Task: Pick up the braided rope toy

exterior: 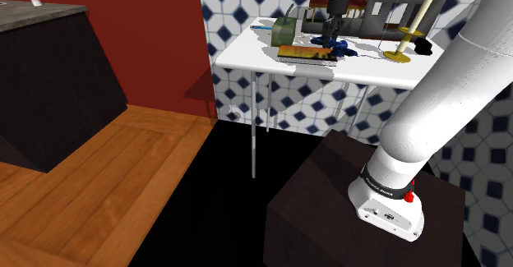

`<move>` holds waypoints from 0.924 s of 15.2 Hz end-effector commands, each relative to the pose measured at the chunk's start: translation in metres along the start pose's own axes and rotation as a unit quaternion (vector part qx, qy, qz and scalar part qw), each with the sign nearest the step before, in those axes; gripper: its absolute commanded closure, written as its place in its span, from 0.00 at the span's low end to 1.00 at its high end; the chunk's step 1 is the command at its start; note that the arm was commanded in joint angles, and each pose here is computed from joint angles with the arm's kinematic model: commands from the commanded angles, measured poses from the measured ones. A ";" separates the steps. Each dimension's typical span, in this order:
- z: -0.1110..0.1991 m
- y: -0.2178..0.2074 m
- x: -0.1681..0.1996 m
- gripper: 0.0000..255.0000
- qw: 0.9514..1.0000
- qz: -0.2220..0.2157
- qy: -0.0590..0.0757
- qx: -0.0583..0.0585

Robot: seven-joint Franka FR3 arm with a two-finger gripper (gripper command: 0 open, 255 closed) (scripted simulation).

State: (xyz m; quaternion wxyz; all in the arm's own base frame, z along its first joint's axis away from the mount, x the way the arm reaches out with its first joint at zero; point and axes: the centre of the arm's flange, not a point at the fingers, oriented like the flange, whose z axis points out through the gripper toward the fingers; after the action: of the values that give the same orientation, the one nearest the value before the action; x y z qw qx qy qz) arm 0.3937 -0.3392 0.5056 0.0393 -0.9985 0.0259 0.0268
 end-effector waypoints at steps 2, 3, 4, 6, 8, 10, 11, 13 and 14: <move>-0.005 0.000 0.000 1.00 1.000 0.000 0.000 0.000; -0.010 -0.001 -0.001 1.00 1.000 0.000 0.000 0.000; -0.016 -0.001 -0.001 1.00 1.000 0.000 0.000 0.000; -0.026 -0.002 -0.002 1.00 1.000 0.000 0.000 0.000; -0.037 -0.003 -0.002 1.00 1.000 0.000 0.000 0.000; -0.047 -0.004 -0.003 1.00 1.000 0.000 0.000 0.000; -0.052 -0.004 -0.003 1.00 1.000 0.000 0.000 0.000; -0.063 -0.005 -0.004 1.00 1.000 0.000 0.000 0.000; -0.068 -0.005 -0.004 1.00 1.000 0.000 0.000 0.000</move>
State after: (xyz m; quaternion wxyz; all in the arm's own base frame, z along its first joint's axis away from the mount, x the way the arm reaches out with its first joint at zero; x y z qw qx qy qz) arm 0.3940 -0.3395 0.5685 0.0391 -0.9985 0.0264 0.0271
